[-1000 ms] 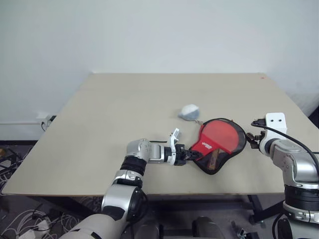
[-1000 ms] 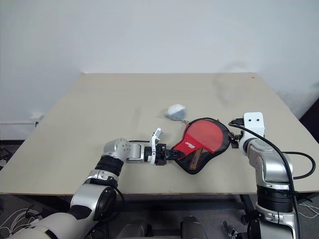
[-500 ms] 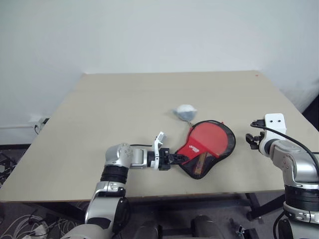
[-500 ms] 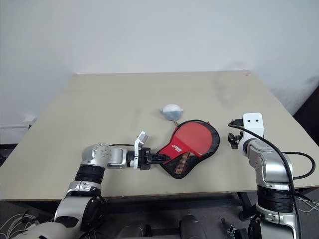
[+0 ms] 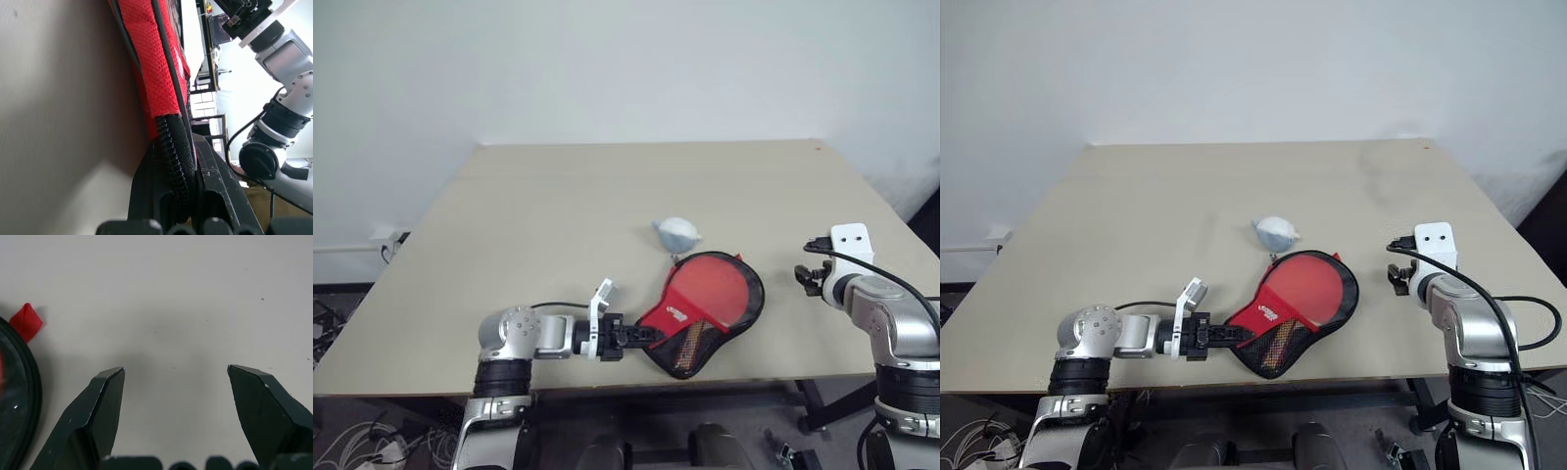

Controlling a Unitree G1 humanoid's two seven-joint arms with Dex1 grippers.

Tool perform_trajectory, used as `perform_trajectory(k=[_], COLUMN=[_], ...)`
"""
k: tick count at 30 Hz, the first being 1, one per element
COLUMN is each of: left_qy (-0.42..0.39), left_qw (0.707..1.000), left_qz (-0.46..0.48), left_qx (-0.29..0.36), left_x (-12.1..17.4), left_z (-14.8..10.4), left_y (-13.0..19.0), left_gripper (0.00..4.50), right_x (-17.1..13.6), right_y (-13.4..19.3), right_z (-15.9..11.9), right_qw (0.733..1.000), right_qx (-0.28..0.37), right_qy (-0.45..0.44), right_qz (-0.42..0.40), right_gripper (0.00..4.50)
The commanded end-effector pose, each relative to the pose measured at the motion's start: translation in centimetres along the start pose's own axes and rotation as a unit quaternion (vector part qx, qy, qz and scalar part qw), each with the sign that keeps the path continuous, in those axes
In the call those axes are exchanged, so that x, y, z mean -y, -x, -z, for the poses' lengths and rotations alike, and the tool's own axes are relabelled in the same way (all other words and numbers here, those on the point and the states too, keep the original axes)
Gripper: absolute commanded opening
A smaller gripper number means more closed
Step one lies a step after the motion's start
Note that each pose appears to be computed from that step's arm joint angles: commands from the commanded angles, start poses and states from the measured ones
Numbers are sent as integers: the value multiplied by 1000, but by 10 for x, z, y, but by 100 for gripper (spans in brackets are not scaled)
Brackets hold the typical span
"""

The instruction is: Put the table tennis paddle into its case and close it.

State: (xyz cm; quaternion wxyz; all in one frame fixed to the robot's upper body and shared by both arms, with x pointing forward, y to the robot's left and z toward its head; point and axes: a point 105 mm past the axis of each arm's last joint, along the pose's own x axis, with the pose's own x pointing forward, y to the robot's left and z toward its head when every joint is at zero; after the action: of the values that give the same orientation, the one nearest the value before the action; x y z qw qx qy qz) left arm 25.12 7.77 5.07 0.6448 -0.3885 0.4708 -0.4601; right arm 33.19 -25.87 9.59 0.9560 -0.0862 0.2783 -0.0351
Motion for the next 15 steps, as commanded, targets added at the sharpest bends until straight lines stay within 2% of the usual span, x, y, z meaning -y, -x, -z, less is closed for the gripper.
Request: perform_trajectory(k=[1,15], left_qy=[-20,-18], left_qw=[1000,999], left_qz=[22,34], left_qx=[8,-15], left_x=[12,15], left_z=[0,27], left_y=[10,35], left_gripper=[0,0], right_x=[6,5], right_y=[4,3], right_z=[-18,-18], right_qw=[1000,1000], right_qx=[27,24], right_qy=[11,18], right_qz=[10,5], right_gripper=[364,364])
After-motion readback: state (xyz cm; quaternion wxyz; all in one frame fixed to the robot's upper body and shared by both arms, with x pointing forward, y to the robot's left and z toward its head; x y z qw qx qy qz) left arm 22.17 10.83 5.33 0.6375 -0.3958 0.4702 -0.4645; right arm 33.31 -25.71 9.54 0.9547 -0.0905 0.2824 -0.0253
